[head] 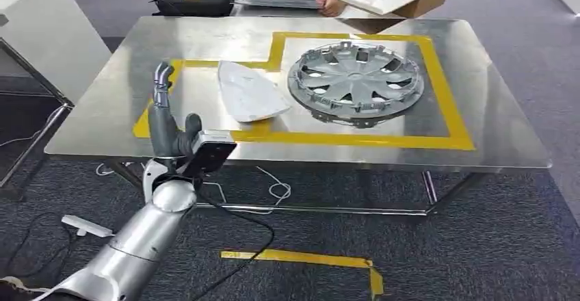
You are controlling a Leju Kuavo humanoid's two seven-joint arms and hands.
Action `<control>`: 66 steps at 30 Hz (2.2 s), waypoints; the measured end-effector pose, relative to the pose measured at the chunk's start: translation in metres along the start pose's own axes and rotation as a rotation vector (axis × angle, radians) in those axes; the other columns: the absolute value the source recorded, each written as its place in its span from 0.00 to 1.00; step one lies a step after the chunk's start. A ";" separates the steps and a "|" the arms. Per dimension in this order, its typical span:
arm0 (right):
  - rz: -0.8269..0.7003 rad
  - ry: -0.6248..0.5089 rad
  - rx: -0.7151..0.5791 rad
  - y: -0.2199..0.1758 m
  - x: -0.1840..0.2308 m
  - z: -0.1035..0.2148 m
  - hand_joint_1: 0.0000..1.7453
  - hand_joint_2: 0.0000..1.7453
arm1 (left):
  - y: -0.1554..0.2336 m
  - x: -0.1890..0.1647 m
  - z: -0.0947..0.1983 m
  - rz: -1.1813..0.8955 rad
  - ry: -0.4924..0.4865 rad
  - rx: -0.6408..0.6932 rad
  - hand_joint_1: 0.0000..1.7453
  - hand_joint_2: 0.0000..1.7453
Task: Take the parts from the cabinet and place them on the table.
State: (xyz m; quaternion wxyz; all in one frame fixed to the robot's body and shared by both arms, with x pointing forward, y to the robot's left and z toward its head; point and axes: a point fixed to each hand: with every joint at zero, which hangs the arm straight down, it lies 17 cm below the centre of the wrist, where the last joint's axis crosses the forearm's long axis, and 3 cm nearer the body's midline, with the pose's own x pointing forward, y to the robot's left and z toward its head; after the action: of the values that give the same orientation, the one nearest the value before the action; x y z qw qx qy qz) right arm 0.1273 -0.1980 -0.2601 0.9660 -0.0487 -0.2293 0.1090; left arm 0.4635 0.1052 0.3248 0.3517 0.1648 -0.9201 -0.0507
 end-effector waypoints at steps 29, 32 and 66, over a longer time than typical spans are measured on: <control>-0.006 -0.016 0.022 0.001 0.009 -0.002 0.00 0.00 | 0.045 -0.007 0.058 -0.075 0.014 0.055 0.00 0.00; -0.007 -0.017 0.021 0.001 0.010 -0.002 0.00 0.00 | 0.048 -0.009 0.060 -0.079 0.018 0.057 0.00 0.00; -0.034 -0.011 0.001 -0.001 0.002 0.000 0.00 0.00 | 0.097 -0.098 0.175 -0.110 0.449 0.109 0.00 0.00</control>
State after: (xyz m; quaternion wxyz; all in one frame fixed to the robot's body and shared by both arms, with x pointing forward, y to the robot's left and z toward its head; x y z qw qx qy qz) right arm 0.1289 -0.1989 -0.2592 0.9665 -0.0435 -0.2353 0.0932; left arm 0.3895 0.2260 0.1528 0.5348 0.2405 -0.8098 0.0180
